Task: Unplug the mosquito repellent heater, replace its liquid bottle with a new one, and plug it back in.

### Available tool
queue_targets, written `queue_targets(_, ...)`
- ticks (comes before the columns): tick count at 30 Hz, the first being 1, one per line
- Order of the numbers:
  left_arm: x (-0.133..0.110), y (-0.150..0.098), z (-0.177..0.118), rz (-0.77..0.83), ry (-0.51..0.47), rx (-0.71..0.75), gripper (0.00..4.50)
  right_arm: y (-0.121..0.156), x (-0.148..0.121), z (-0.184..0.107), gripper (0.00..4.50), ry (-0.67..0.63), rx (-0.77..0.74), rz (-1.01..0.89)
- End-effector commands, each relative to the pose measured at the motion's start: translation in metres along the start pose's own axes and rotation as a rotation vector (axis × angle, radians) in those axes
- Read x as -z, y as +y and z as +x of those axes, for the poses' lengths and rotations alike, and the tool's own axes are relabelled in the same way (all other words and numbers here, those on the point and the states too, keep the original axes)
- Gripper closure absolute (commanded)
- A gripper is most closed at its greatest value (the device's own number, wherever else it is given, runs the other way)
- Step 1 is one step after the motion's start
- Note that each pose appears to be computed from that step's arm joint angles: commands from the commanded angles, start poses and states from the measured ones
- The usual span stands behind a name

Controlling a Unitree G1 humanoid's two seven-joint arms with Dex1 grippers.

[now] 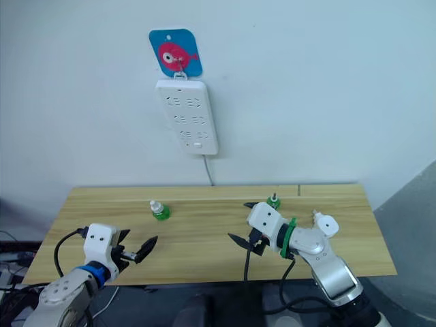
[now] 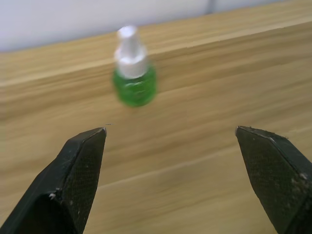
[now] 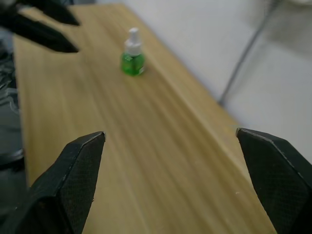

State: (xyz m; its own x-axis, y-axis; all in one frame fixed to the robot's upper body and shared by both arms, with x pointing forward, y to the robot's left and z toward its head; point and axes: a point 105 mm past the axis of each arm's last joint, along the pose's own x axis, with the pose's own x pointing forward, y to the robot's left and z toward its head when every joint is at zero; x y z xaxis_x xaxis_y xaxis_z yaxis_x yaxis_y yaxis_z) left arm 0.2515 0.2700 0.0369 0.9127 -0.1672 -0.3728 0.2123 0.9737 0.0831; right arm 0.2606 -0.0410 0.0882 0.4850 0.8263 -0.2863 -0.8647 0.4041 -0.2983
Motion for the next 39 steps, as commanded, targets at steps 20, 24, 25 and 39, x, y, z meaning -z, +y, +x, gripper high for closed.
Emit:
queue_targets(20,0.005,0.008,0.065,0.14,0.027,0.174,0.05,0.006,-0.022,-0.017,0.01,0.164,0.026,0.108)
queue_targets(24,-0.003,0.009,0.074,0.145,-0.018,0.145,0.05,0.007,-0.022,-0.019,0.01,0.166,0.03,0.116)
queue_targets(25,-0.005,0.009,0.076,0.129,-0.024,0.137,0.05,0.007,-0.022,-0.02,0.01,0.167,0.03,0.117)
queue_targets(39,-0.013,0.009,0.092,0.124,-0.054,0.143,0.05,0.017,-0.019,-0.026,0.01,0.177,0.038,0.161)
